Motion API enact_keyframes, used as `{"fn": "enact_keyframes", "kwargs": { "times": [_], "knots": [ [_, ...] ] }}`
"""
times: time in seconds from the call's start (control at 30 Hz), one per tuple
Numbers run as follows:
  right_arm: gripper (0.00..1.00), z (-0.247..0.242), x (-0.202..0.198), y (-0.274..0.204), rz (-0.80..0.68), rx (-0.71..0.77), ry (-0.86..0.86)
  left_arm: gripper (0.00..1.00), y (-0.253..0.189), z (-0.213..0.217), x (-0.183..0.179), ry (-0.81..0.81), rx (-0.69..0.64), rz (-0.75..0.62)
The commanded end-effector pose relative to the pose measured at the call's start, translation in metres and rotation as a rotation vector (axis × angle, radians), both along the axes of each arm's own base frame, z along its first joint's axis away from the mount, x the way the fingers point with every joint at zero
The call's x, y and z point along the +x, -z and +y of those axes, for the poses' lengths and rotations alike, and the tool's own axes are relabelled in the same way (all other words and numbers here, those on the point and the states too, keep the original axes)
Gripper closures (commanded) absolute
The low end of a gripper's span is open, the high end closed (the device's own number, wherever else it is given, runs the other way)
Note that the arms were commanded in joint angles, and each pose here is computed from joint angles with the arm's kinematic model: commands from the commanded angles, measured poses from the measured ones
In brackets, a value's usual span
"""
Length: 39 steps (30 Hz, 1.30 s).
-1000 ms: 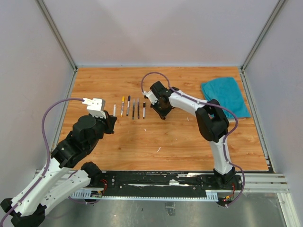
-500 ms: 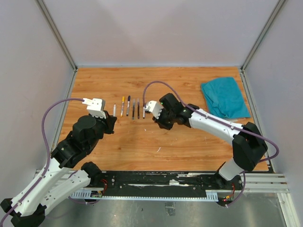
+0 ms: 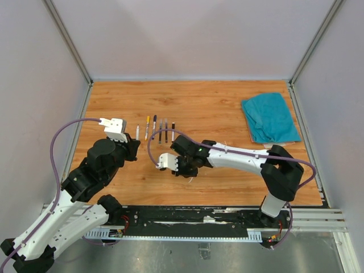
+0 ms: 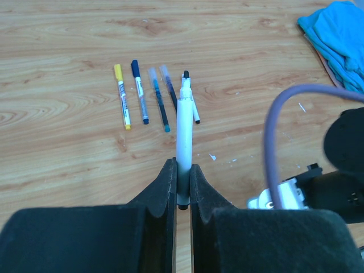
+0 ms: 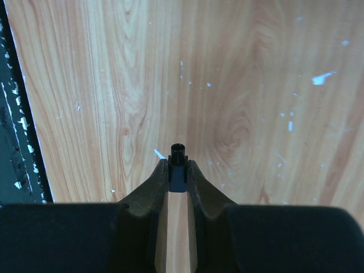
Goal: Insert the pens into the pen caps
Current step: Move the pen cap to the center of the board.
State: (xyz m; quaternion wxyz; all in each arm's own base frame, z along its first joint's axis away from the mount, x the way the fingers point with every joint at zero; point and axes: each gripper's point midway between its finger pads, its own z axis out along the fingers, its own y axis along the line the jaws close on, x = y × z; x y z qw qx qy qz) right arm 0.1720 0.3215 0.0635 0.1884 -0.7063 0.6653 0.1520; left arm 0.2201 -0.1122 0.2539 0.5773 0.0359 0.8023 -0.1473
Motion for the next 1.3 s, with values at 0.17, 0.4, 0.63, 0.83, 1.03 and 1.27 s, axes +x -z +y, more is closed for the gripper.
{"fn": "enact_keyframes", "kwargs": {
  "times": [0.17,0.4,0.63,0.83,1.03,1.27],
  "knots": [
    [0.96,0.005,-0.009,0.02,0.033,-0.081,-0.08,1.0,-0.003,0.0,0.002,0.001,0.0,-0.02],
    [0.93,0.003,-0.01,0.034,0.043,-0.117,-0.087,1.0,-0.002,0.001,0.002,-0.001,0.002,-0.018],
    [0.82,0.001,-0.01,0.041,0.046,-0.133,-0.086,1.0,-0.001,0.0,0.003,-0.002,0.005,-0.015],
    [0.66,0.004,-0.011,0.034,0.036,-0.096,-0.076,0.99,-0.002,0.001,0.002,-0.002,0.004,-0.017],
    [0.49,0.009,-0.005,0.006,-0.004,0.006,0.018,1.0,-0.002,0.0,0.002,-0.001,0.003,-0.018],
    [0.34,-0.01,0.021,-0.009,-0.061,0.118,0.604,0.99,-0.004,0.002,0.001,-0.008,-0.005,-0.025]
  ]
}}
